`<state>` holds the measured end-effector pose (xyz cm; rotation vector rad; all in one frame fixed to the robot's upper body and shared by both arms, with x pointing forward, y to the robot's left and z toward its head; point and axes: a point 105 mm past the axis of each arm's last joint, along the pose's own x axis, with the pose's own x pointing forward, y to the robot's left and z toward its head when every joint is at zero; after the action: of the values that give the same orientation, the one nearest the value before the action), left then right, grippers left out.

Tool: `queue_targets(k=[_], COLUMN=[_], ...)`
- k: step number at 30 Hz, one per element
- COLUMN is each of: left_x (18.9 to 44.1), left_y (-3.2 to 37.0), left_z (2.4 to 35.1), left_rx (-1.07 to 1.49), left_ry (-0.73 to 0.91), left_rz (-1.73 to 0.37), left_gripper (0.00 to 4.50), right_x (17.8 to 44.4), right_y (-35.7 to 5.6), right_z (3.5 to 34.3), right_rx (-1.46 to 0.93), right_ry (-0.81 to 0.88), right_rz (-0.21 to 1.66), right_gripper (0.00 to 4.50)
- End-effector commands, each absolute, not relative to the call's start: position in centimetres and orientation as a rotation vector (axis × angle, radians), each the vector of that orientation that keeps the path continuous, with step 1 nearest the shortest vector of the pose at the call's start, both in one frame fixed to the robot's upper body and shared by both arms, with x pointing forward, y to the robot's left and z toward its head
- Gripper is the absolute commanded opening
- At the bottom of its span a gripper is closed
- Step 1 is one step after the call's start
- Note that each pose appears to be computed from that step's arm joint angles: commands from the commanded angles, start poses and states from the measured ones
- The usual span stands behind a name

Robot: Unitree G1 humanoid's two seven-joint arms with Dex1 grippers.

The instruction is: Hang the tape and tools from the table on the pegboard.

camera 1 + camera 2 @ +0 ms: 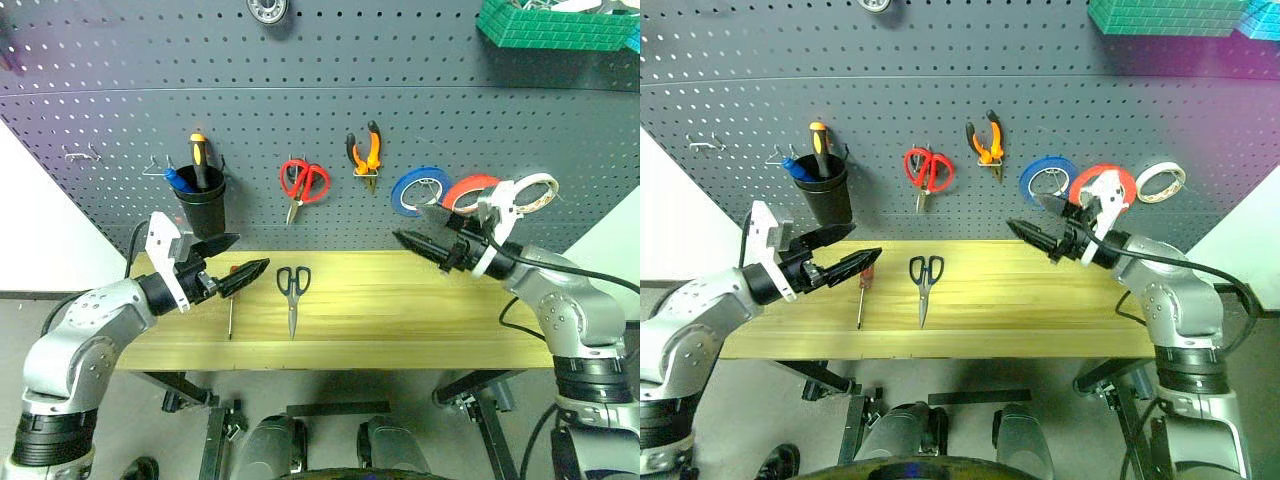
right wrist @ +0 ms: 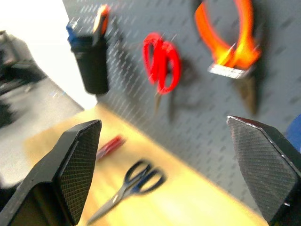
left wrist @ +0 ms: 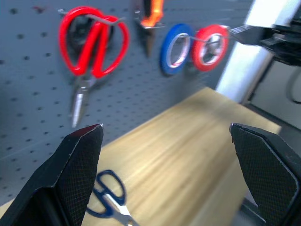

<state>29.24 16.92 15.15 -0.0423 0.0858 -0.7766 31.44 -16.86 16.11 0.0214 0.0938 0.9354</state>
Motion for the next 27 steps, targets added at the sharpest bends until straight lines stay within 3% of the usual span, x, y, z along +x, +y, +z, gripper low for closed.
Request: queue_targets(k=[1, 11, 19, 27], left_x=[30.0, 32.2, 34.1, 35.0], left_y=[16.2, 15.7, 17.1, 13.4], left_z=[15.5, 12.4, 5.3, 4.0], left_rx=[-0.016, 0.003, 0.101, 0.248], left_ry=[0.048, 0.12, 0.451, 0.526], left_rz=[-0.764, -0.629, -0.329, -0.283], left_gripper=[4.5, 4.5, 4.5, 4.5], right_x=[30.7, 27.2, 26.4, 25.7], right_y=[-17.0, -17.7, -17.0, -15.8], right_z=[18.3, 19.6, 19.5, 19.3], right_rx=[0.02, 0.062, -0.01, 0.026], right_ry=[0.049, 0.012, 0.007, 0.015], right_rz=[1.007, 1.23, 1.284, 1.286], right_gripper=[4.46, 4.46, 4.46, 4.46])
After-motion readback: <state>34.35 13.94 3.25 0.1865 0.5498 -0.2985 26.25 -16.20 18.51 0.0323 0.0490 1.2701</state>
